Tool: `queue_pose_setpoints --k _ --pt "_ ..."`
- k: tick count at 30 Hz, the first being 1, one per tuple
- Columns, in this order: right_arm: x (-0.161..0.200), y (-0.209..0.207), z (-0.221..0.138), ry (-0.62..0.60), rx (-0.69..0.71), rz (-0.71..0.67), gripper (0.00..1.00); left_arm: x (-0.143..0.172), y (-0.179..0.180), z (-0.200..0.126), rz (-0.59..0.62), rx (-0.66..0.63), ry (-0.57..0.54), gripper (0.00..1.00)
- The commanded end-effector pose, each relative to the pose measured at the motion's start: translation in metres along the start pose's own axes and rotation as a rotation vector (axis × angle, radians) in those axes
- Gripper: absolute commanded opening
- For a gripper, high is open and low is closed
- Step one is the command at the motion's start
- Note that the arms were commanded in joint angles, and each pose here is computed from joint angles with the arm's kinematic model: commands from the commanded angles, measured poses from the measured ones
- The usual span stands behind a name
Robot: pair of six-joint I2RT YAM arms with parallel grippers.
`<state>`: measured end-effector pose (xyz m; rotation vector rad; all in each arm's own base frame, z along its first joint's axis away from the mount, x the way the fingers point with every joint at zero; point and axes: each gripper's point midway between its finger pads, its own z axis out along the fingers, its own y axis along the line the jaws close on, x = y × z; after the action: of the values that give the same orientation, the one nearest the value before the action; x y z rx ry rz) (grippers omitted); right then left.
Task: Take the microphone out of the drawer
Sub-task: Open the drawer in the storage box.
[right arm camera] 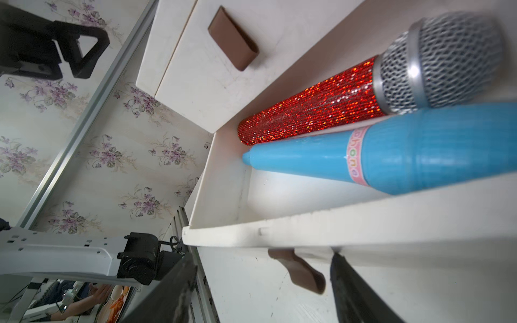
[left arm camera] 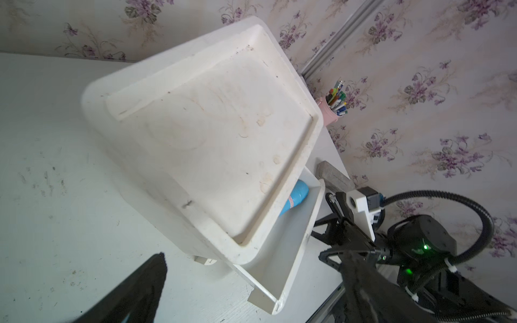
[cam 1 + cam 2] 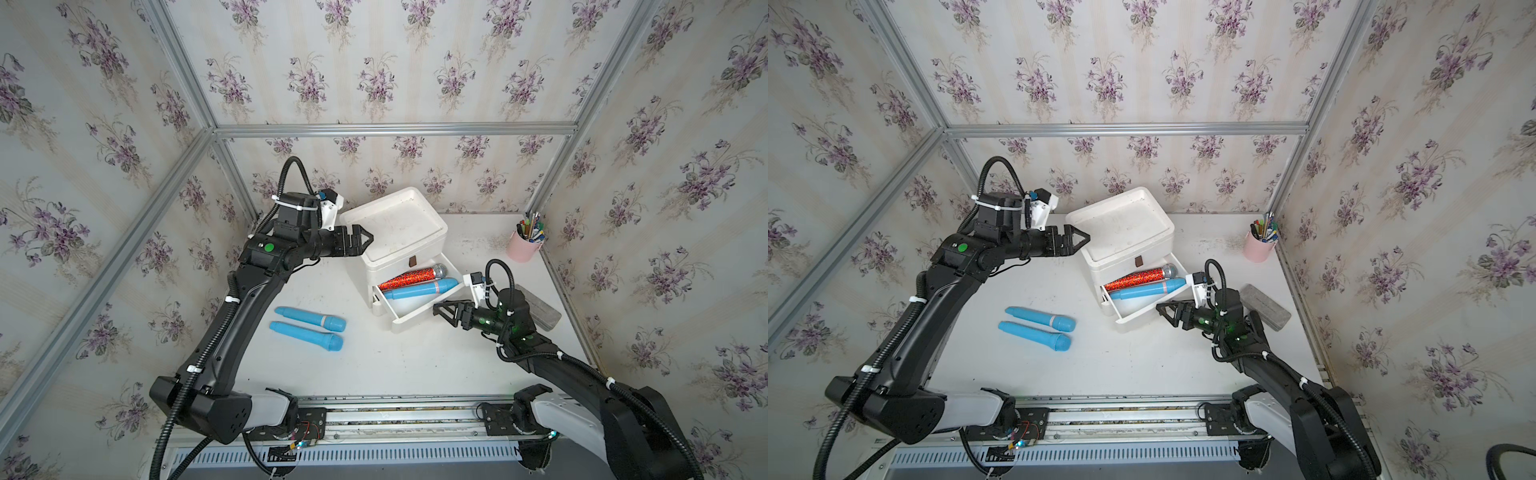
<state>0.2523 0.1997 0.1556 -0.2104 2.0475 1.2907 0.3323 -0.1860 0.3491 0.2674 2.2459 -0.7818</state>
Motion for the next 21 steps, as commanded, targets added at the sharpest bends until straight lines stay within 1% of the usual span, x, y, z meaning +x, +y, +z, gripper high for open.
queue_pose_setpoints --k 1,3,8,12,13,14,18,21 --pt "-0.009 -0.003 -0.006 -0.013 0.020 -0.007 0.76 0.010 -0.021 -0.002 0.110 0.054 0.032 0.99" --pt "-0.016 -0.004 -0.010 -0.014 0.036 -0.013 0.82 0.016 -0.032 0.002 0.153 0.066 0.047 0.99" --pt "-0.035 -0.007 -0.019 -0.006 0.123 -0.058 0.86 0.035 -0.063 0.014 0.280 0.100 0.095 0.99" --pt "-0.045 -0.011 -0.026 0.015 0.215 -0.106 0.95 0.049 -0.077 0.028 0.347 0.105 0.144 0.99" --pt "-0.049 -0.010 -0.028 0.016 0.228 -0.123 0.95 0.055 -0.076 0.040 0.355 0.091 0.175 0.99" --pt "-0.053 -0.007 -0.030 0.016 0.239 -0.141 0.95 0.057 -0.076 0.044 0.362 0.084 0.186 0.99" --pt "-0.067 -0.001 -0.033 0.053 0.271 -0.206 0.95 0.060 -0.077 0.052 0.378 0.065 0.199 0.99" --pt "-0.077 0.008 -0.029 0.063 0.247 -0.226 0.94 0.061 -0.075 0.054 0.387 0.055 0.201 0.99"
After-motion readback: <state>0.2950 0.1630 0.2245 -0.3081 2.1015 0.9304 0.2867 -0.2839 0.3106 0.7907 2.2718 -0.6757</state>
